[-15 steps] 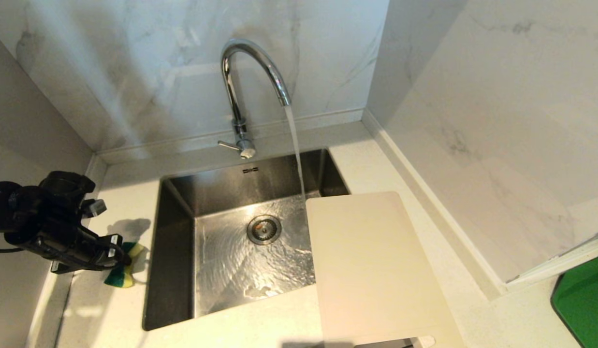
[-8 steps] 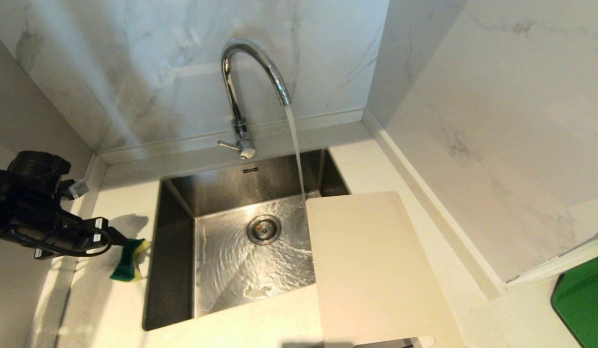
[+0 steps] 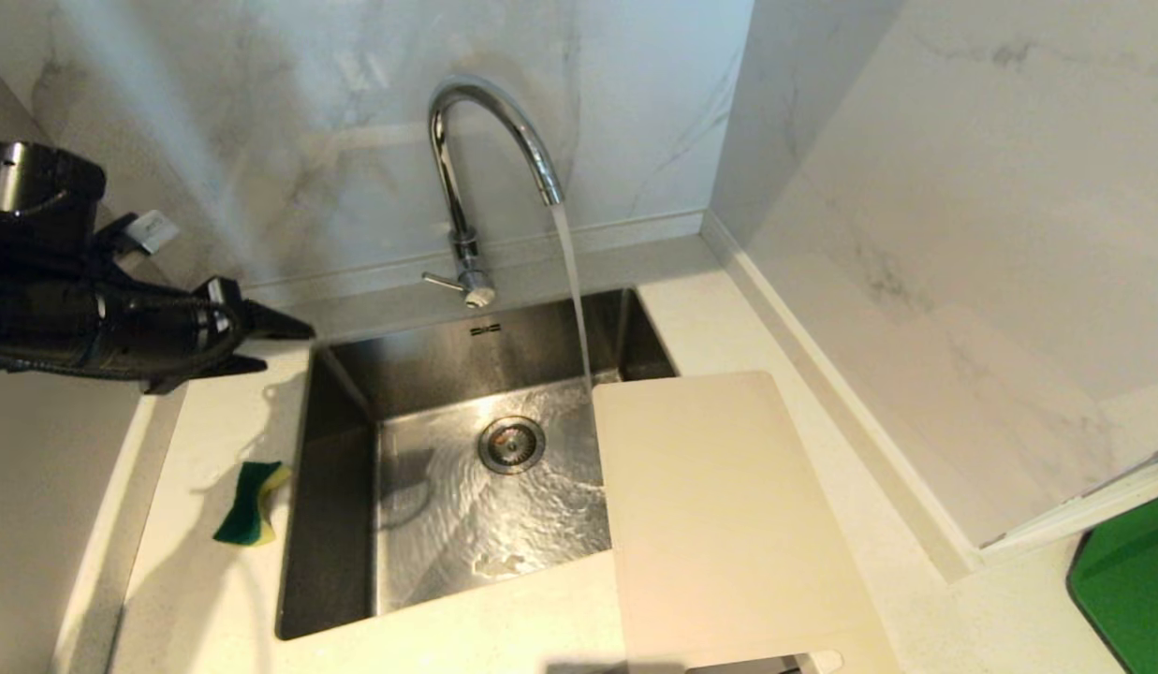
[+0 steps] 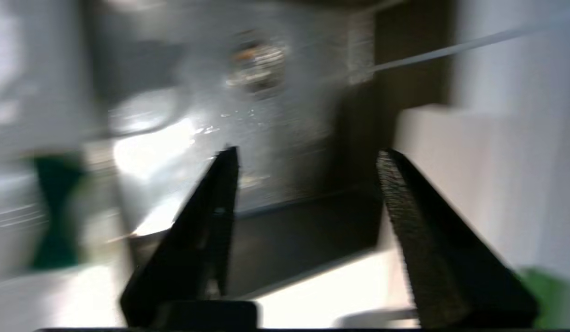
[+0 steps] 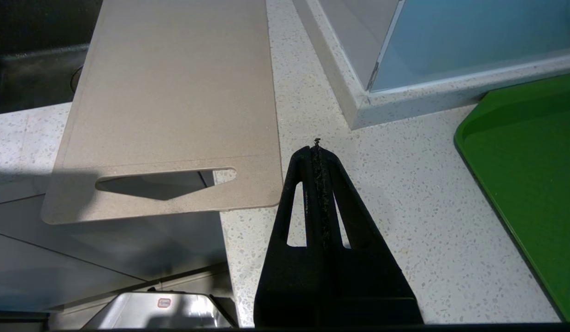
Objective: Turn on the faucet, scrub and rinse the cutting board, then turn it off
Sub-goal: Turn off the tap
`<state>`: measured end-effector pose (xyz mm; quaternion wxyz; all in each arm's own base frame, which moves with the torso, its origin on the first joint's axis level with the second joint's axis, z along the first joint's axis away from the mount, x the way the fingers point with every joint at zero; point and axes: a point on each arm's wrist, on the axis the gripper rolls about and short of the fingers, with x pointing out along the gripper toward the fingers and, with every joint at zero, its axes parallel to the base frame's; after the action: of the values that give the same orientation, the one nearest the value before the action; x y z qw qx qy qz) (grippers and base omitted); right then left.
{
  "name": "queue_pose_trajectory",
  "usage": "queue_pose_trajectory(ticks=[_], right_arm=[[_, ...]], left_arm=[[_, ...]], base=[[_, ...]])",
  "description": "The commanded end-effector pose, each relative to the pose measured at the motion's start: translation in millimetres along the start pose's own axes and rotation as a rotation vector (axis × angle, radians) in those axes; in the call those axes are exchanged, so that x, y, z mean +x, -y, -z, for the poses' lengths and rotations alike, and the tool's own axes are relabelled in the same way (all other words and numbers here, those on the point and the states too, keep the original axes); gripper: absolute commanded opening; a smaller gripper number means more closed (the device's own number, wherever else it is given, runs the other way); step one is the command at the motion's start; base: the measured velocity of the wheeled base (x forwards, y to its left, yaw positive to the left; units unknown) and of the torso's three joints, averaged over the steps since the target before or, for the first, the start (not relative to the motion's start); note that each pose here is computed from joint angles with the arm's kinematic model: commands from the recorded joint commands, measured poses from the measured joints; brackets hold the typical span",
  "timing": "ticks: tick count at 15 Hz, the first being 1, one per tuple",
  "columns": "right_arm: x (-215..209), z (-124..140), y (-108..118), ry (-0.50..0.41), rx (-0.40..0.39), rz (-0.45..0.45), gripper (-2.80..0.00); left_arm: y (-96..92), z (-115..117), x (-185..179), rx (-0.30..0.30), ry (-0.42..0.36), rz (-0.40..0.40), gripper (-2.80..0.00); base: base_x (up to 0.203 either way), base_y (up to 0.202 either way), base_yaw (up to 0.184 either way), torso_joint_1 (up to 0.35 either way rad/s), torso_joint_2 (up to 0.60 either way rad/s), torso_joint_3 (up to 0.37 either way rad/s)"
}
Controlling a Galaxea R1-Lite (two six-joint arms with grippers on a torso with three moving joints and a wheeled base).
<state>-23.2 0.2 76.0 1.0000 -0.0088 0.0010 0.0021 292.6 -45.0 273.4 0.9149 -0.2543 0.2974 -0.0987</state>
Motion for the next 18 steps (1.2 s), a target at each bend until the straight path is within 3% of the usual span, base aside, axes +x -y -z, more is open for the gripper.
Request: queue_pose_trajectory(ticks=[1,2,4,9,13,15,18], right_arm=[[0,0,0,-0.001,-0.001,0.000,-2.80],[0,0,0,0.000,-0.002,0.000,-2.80],[0,0,0,-0.001,-0.001,0.000,-2.80],[0,0,0,-0.001,0.001,0.001,-2.80],[0,0,0,-0.002,0.001,0.001,-2.80],[0,0,0,-0.004,0.001,0.001,-2.80],[0,0,0,-0.004,0.001,0.001,-2.80]], left_arm=[[47.8,-3,-3,-0.085,0.070,0.197,-2.80],[65.9,0,-2,-0.102,0.109,0.297,-2.80],[80.8,4,10,-0.106,0.174,0.418,-2.80],[74.9,12,90,-0.088,0.334,0.555,-2.80],[50.1,19,131,-0.078,0.364,0.550,-2.80],[41.0,19,144,-0.055,0.380,0.597,-2.80],[28.5,29,168,-0.028,0.359,0.576,-2.80]], base=[[0.000,0.000,0.000,0.000,0.00,0.000],[0.000,0.000,0.000,0.000,0.00,0.000],[0.000,0.000,0.000,0.000,0.00,0.000],[0.000,0.000,0.000,0.000,0.00,0.000],[0.000,0.000,0.000,0.000,0.00,0.000],[0.000,0.000,0.000,0.000,0.00,0.000],[0.000,0.000,0.000,0.000,0.00,0.000]])
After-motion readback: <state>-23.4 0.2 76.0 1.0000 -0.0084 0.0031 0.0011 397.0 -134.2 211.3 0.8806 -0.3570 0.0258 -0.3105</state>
